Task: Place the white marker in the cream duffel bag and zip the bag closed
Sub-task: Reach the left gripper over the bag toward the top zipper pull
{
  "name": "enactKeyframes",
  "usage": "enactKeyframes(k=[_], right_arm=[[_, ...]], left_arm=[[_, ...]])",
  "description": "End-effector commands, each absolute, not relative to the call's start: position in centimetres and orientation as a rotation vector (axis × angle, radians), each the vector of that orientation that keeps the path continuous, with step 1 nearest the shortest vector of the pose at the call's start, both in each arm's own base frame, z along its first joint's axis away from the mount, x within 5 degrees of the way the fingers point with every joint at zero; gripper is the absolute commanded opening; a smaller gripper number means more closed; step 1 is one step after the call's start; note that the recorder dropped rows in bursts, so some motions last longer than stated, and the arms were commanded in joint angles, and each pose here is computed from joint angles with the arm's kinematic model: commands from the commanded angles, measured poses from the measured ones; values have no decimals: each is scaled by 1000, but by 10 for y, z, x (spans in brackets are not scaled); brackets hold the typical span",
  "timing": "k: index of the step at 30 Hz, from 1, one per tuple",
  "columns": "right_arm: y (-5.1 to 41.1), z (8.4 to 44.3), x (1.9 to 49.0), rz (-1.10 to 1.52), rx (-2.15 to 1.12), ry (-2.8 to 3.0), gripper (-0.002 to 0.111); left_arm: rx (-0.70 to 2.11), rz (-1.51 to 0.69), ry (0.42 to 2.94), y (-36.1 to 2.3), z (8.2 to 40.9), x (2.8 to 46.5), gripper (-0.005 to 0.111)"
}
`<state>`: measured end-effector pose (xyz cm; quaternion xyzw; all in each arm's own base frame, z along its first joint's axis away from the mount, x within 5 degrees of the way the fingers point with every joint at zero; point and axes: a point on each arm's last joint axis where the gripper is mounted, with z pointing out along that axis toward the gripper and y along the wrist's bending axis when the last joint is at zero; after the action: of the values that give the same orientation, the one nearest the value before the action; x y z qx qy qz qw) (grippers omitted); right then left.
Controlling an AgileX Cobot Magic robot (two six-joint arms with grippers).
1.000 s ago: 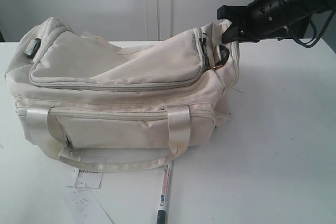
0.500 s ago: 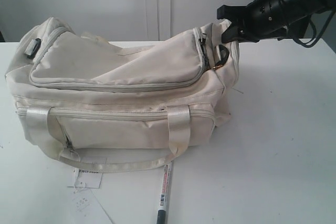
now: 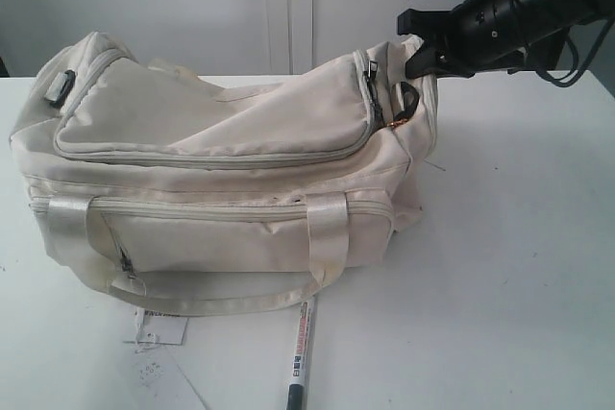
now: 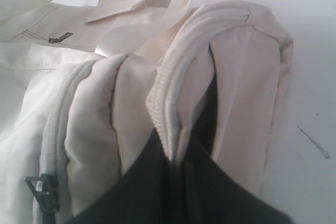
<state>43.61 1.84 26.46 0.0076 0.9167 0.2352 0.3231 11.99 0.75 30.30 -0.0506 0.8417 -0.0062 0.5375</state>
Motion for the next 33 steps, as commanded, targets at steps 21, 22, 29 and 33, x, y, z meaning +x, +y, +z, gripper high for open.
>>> enactKeyframes(k=[21,22,29,33], right_arm=[[17,268,438,608,18,2384,0],[17,268,438,608,18,2384,0],[17,268,438,608,18,2384,0],[17,268,438,608,18,2384,0]], left_arm=[[697,-327,1994,-121,352,258,0],[704,-330,1985,-127,352,262,0],[797,-359,1931,-168,351,285,0],[846,-362,1914,-188,348,299,0]])
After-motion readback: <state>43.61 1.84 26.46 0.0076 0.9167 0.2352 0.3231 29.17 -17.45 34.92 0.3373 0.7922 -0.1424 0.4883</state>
